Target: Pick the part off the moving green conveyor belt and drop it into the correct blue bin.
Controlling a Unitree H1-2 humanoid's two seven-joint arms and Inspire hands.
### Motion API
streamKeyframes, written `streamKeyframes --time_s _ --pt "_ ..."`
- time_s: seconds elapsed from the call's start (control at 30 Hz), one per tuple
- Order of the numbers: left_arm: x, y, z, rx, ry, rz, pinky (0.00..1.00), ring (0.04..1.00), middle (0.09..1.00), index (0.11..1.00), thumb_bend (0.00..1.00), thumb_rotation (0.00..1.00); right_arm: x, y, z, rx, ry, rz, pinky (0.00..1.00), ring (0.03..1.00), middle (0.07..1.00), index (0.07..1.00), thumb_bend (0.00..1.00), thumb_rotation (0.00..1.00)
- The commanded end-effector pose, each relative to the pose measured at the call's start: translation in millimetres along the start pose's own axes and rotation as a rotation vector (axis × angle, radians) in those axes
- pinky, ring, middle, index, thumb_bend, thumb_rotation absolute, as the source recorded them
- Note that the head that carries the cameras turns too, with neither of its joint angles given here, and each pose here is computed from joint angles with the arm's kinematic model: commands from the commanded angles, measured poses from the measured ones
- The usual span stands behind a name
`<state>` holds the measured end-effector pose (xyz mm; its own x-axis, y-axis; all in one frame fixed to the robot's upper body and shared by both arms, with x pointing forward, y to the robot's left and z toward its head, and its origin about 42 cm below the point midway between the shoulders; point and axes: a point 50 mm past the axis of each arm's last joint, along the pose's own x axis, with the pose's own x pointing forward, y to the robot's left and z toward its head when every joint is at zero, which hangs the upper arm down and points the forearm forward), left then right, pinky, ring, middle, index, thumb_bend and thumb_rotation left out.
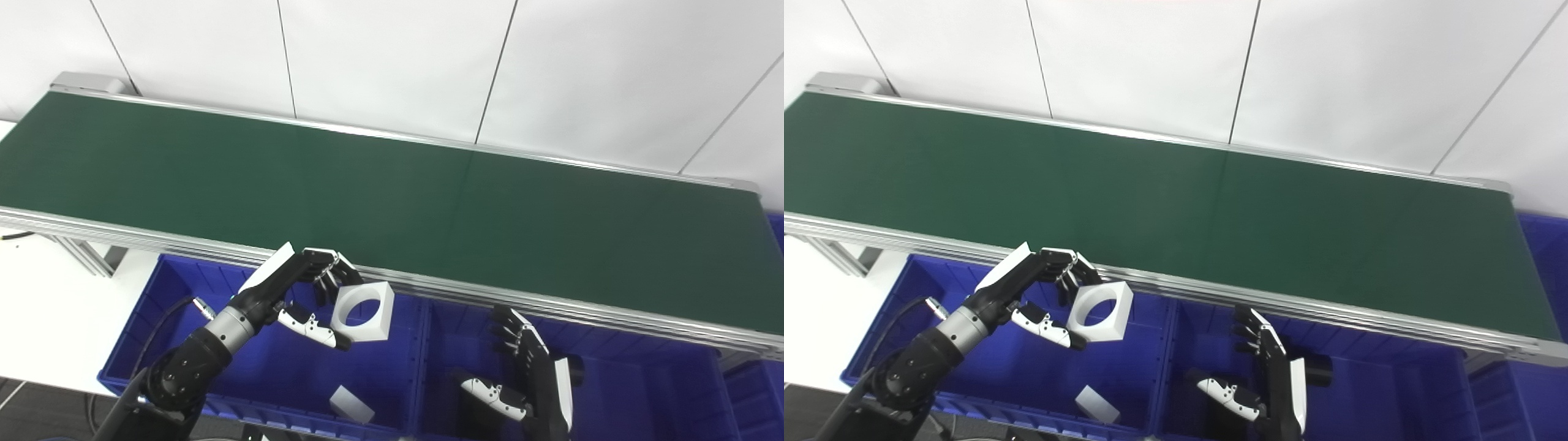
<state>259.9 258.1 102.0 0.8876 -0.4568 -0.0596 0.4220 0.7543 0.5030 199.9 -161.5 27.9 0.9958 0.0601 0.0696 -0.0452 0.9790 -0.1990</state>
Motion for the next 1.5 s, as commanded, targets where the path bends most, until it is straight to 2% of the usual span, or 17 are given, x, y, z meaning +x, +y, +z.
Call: streamKeyframes --time_s 0.0,0.2,0.33,0.6,0.8,0.9,0.93,0.97,1.03,1.13,1.17,1.27,1.33,1.47 --pt "7.4 9.3 6.2 0.049 -0.026 0.001 0.32 0.410 0.481 0.519 0.50 0.00 5.3 1.7 10.6 0.009 -0.039 -0.008 0.63 0.736 0.783 0.791 0.69 0.05" --pt "11.3 -2.1 -11.5 0.202 0.083 -0.034 0.34 0.404 0.477 0.524 0.50 0.00 6.8 1.3 11.7 0.014 -0.044 -0.003 0.64 0.744 0.785 0.791 0.69 0.06" --pt "12.5 -10.6 -26.7 0.353 0.151 -0.014 0.37 0.417 0.478 0.514 0.50 0.00 7.0 1.7 13.4 0.011 -0.039 -0.006 0.64 0.744 0.785 0.792 0.69 0.08" --pt "10.8 -22.5 -47.0 0.456 0.246 -0.048 0.36 0.417 0.478 0.511 0.50 0.00 7.7 1.3 13.6 0.016 -0.038 -0.008 0.63 0.738 0.781 0.791 0.69 0.09" --pt "11.8 -23.8 -48.3 0.493 0.301 -0.056 0.40 0.422 0.489 0.517 0.50 0.00 8.8 0.7 13.5 0.010 -0.037 -0.003 0.63 0.739 0.781 0.793 0.69 0.09" --pt "11.7 -16.7 -45.8 0.466 0.312 -0.093 0.47 0.445 0.503 0.501 0.50 0.00 9.8 0.3 13.1 0.007 -0.041 -0.002 0.63 0.734 0.778 0.791 0.69 0.08" --pt "11.6 -13.0 -44.0 0.452 0.317 -0.111 0.53 0.568 0.597 0.499 0.51 0.03 10.0 0.1 12.9 0.008 -0.041 -0.001 0.63 0.734 0.778 0.791 0.69 0.08" --pt "11.3 -9.8 -41.9 0.437 0.323 -0.129 0.58 0.643 0.658 0.606 0.67 0.01 10.2 0.1 13.0 0.009 -0.040 -0.001 0.63 0.735 0.779 0.791 0.69 0.09" --pt "10.2 -4.1 -36.9 0.413 0.331 -0.169 0.67 0.765 0.765 0.742 0.80 0.06 10.3 0.5 13.5 0.010 -0.041 0.001 0.63 0.737 0.780 0.792 0.68 0.08" --pt "7.8 2.9 -28.9 0.398 0.335 -0.238 0.81 0.915 0.898 0.872 0.85 0.26 10.5 1.2 13.1 0.007 -0.045 0.002 0.63 0.730 0.774 0.787 0.69 0.08" --pt "7.0 4.4 -26.4 0.394 0.339 -0.255 0.82 0.923 0.905 0.878 0.85 0.27 10.6 1.3 12.8 0.008 -0.044 0.003 0.63 0.730 0.773 0.787 0.69 0.08" --pt "3.5 8.4 -20.4 0.356 0.334 -0.311 0.96 0.991 0.982 0.946 0.86 0.35 11.0 1.5 12.9 0.013 -0.044 0.007 0.63 0.731 0.774 0.789 0.68 0.08" --pt "-0.4 10.6 -18.4 0.292 0.306 -0.319 0.99 0.998 0.997 0.965 0.85 0.36 11.5 1.7 13.3 0.011 -0.048 0.008 0.63 0.728 0.772 0.788 0.69 0.08" --pt "-8.2 14.1 -15.8 0.175 0.264 -0.349 0.92 1.000 1.000 0.987 0.83 0.39 12.2 1.2 13.9 0.005 -0.048 0.008 0.62 0.724 0.770 0.787 0.69 0.08"
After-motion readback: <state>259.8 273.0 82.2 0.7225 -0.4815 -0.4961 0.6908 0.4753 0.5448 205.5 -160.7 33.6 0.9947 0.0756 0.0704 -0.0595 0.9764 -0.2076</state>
